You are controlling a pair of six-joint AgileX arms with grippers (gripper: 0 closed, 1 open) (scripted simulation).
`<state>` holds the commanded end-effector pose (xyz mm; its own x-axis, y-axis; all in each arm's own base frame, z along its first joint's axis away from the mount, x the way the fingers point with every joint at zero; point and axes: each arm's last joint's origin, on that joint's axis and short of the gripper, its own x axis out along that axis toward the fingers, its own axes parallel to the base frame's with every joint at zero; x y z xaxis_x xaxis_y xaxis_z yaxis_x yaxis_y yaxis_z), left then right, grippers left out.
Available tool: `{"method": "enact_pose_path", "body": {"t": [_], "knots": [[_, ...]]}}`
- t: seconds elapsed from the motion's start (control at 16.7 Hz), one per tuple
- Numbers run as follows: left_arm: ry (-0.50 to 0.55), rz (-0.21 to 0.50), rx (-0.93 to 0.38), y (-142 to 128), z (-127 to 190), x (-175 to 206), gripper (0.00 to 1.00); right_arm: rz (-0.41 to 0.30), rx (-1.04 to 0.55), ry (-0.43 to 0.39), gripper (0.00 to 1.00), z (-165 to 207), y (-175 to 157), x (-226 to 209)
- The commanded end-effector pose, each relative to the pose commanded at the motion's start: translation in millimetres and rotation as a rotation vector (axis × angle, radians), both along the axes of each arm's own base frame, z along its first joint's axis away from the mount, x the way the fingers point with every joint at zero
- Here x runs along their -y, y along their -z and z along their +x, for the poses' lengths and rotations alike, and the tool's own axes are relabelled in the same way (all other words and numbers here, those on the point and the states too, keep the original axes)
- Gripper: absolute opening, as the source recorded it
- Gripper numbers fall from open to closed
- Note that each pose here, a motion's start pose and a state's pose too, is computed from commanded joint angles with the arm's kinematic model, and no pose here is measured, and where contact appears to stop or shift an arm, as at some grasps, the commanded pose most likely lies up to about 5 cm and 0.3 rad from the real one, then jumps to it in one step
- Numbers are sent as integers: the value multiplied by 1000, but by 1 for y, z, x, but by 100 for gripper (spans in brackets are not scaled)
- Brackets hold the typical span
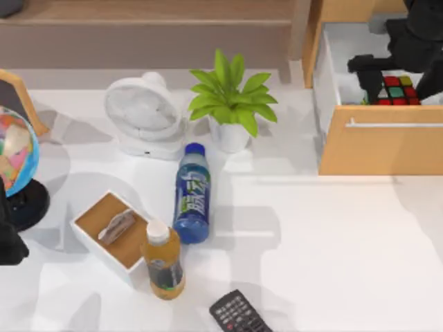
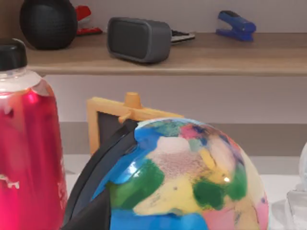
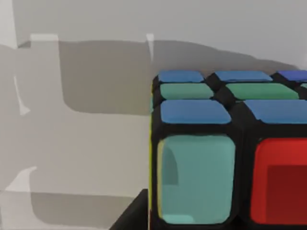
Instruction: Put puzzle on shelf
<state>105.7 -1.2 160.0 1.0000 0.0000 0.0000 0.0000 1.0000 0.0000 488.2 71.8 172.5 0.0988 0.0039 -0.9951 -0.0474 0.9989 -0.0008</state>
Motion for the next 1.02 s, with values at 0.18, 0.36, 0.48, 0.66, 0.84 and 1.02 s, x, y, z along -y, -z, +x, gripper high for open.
{"method": "enact_pose_path", "body": {"t": [0.18,0.36,0.48,0.66,0.84,1.02], "knots": [[0,0,0,0,0,0,100,-30,-34,-22,0,-6,-5,0],[0,0,0,0,0,0,100,-53,-61,-37,0,-11,-15,0],[0,0,0,0,0,0,100,-52,-58,-32,0,-12,-24,0],[0,0,0,0,0,0,100,-28,-33,-13,0,-8,-31,1],[0,0,0,0,0,0,100,-4,-5,-1,0,-1,-30,0],[0,0,0,0,0,0,100,1,2,1,0,0,-30,0]]}}
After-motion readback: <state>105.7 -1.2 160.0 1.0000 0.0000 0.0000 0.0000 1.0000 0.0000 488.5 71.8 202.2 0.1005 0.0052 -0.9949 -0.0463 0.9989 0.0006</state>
